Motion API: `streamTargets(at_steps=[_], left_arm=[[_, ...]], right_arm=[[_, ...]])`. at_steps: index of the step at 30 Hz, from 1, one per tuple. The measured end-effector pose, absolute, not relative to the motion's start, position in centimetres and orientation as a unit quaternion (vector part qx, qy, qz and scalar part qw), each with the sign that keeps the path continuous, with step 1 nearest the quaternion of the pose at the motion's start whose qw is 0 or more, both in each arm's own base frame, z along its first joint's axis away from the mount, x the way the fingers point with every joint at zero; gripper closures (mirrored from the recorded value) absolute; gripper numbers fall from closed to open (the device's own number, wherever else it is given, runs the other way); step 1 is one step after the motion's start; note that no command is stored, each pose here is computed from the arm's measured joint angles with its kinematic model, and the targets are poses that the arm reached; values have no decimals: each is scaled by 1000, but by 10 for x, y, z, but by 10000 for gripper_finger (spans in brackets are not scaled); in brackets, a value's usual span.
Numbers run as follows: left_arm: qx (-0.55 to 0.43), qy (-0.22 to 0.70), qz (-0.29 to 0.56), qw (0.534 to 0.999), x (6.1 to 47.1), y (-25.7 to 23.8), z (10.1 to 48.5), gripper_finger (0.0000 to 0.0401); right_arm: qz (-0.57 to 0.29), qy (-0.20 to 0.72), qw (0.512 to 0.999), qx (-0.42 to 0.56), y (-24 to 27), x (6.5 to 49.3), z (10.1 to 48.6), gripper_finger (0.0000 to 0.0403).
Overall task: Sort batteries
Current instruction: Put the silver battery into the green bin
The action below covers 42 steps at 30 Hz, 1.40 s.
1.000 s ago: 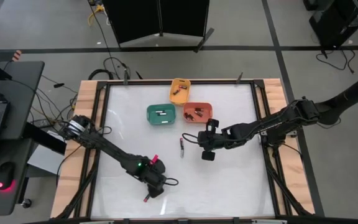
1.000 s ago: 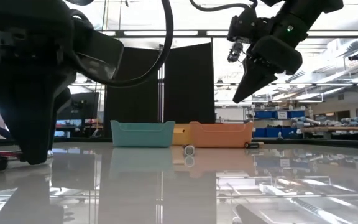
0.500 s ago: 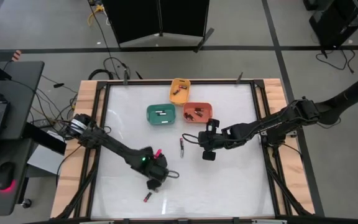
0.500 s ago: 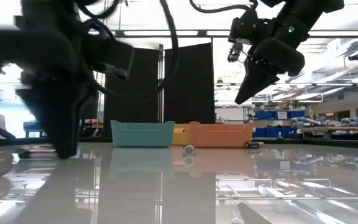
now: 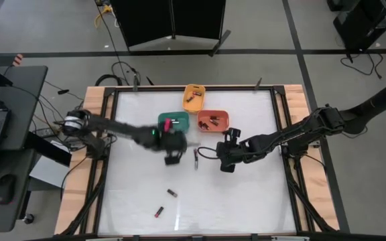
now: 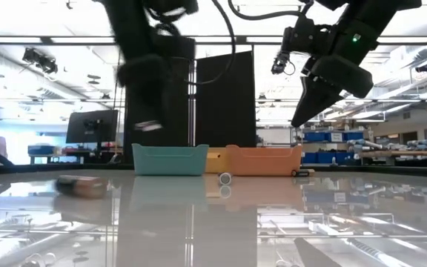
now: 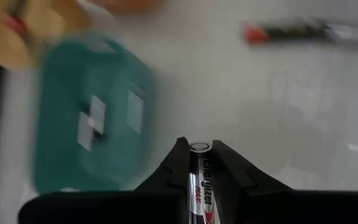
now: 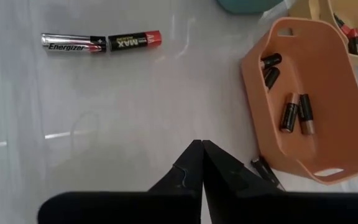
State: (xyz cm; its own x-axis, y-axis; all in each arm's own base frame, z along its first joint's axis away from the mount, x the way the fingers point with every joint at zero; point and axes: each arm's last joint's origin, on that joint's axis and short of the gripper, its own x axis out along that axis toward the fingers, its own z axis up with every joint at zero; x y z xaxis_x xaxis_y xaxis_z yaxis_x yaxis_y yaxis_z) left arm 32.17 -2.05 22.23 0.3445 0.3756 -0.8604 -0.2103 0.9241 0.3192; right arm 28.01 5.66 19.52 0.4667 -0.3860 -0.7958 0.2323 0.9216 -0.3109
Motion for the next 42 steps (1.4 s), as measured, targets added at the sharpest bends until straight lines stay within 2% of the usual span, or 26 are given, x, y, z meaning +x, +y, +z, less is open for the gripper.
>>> streamTargets(at_steps=[8, 13, 37, 39, 42], left_arm=[[44, 516, 168, 839, 333, 83, 220, 359], [15, 519, 167, 838, 322, 113, 212, 359], [-12, 530, 131, 838, 300, 110, 161, 359], [-13, 531, 135, 837, 300, 110, 161, 348], [-18, 529, 141, 836, 301, 109, 161, 312]], right_arm=[[-175, 465, 866, -59, 61, 283, 197, 387], [-160, 462, 870, -63, 69, 282, 197, 392], [-160, 459, 872, -60, 70, 283, 197, 391], [-160, 459, 872, -60, 70, 283, 197, 389], [-160, 460, 871, -60, 70, 282, 197, 388]])
